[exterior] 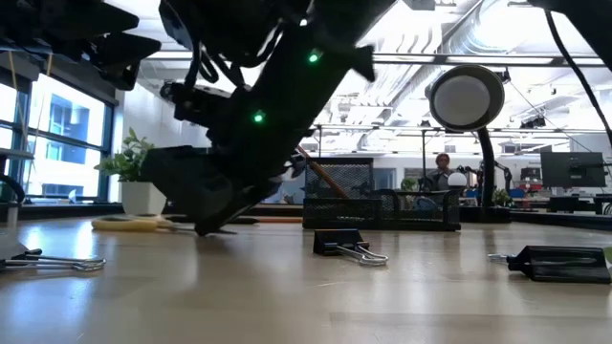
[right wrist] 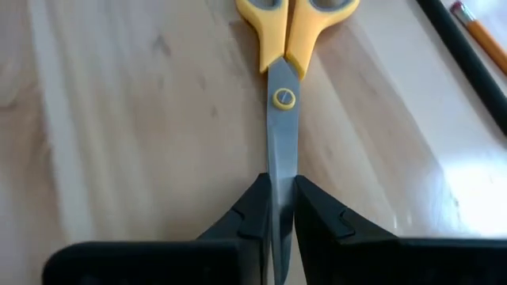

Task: Pick and place office supplies into organizer
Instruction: Put the yellow scissors into the desk organizer

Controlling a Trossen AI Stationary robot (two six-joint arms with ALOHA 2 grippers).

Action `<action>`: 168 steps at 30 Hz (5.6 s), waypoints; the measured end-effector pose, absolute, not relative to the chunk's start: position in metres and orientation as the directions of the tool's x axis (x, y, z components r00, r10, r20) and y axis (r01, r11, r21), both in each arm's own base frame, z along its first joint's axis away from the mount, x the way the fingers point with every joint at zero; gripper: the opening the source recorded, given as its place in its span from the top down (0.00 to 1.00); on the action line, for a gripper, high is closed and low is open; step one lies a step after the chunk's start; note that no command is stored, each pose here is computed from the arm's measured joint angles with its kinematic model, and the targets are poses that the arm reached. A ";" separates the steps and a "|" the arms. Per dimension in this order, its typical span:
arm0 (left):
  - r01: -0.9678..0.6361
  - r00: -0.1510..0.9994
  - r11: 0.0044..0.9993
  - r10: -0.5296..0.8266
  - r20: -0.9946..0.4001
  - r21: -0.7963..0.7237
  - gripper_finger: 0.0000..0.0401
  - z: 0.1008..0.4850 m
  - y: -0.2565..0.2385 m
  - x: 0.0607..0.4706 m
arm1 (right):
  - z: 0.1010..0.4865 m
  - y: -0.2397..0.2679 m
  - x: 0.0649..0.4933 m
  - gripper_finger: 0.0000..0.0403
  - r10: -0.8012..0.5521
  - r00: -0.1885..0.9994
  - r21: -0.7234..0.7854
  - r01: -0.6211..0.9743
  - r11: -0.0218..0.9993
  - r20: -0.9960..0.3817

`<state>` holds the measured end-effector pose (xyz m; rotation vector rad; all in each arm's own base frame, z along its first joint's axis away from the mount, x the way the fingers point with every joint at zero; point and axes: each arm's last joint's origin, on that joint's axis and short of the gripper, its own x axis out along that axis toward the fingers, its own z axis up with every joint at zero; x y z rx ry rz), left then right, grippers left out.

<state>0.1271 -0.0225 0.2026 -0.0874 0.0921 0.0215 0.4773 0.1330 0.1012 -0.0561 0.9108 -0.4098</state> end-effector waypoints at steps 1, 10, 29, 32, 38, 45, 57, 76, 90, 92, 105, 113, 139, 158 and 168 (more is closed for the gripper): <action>-0.025 0.996 0.996 0.017 -0.092 -0.086 0.54 0.203 -0.022 0.127 | 0.102 0.137 0.474 0.93 -0.375 0.533 -0.224 0.327 0.918 -0.758; -0.026 0.996 0.996 0.018 -0.088 -0.089 0.54 0.203 -0.022 0.127 | 0.117 0.158 0.457 0.91 -0.375 0.508 -0.229 0.327 0.917 -0.775; -0.025 0.996 0.996 0.017 -0.087 -0.091 0.54 0.203 -0.022 0.127 | 0.129 0.163 0.462 0.63 -0.272 0.572 -0.138 0.267 0.954 -0.774; -0.025 0.996 0.995 0.017 -0.087 -0.091 0.54 0.203 -0.023 0.127 | 0.132 0.159 0.468 0.58 -0.307 0.608 -0.153 0.292 0.944 -0.732; -0.023 0.996 0.995 0.014 -0.088 -0.099 0.54 0.203 -0.023 0.127 | 0.129 0.149 0.472 0.55 -0.381 0.609 -0.198 0.347 0.917 -0.696; -0.013 0.996 0.995 0.004 -0.094 -0.098 0.54 0.203 -0.023 0.127 | 0.105 0.155 0.485 0.63 -0.322 0.671 -0.147 0.305 0.941 -0.668; -0.013 0.996 0.995 0.003 -0.094 -0.099 0.54 0.203 -0.023 0.127 | 0.099 0.153 0.485 0.79 -0.318 0.659 -0.133 0.315 0.940 -0.681; -0.014 0.995 0.995 0.004 -0.097 -0.098 0.54 0.202 -0.023 0.127 | 0.120 0.148 0.481 0.92 -0.328 0.656 -0.156 0.308 0.938 -0.680; -0.008 0.996 0.994 -0.002 -0.093 -0.106 0.54 0.203 -0.023 0.127 | 0.162 0.165 0.453 0.99 -0.424 0.605 -0.228 0.376 0.898 -0.674; -0.008 0.996 0.994 -0.002 -0.091 -0.107 0.54 0.203 -0.023 0.127 | 0.162 0.163 0.455 1.00 -0.427 0.608 -0.242 0.366 0.899 -0.669; 0.031 0.997 0.993 -0.039 -0.066 -0.115 0.54 0.206 -0.024 0.125 | 0.167 0.102 0.506 0.75 -0.056 0.801 0.000 0.069 0.998 -0.597; 0.042 0.998 0.992 -0.047 -0.035 -0.121 0.54 0.209 -0.021 0.115 | 0.137 0.098 0.517 0.73 -0.031 0.813 -0.047 0.005 0.999 -0.582; 0.044 0.999 0.991 -0.047 -0.019 -0.125 0.54 0.211 -0.020 0.108 | 0.106 0.104 0.520 0.80 0.065 0.796 -0.008 -0.088 0.996 -0.602; 0.043 0.999 0.991 -0.046 -0.025 -0.124 0.54 0.210 -0.020 0.108 | 0.096 0.107 0.507 0.85 -0.005 0.675 -0.079 -0.080 0.994 -0.738; 0.042 0.998 0.992 -0.046 -0.032 -0.123 0.54 0.209 -0.020 0.108 | 0.093 0.124 0.499 0.87 -0.046 0.643 -0.092 -0.039 0.995 -0.764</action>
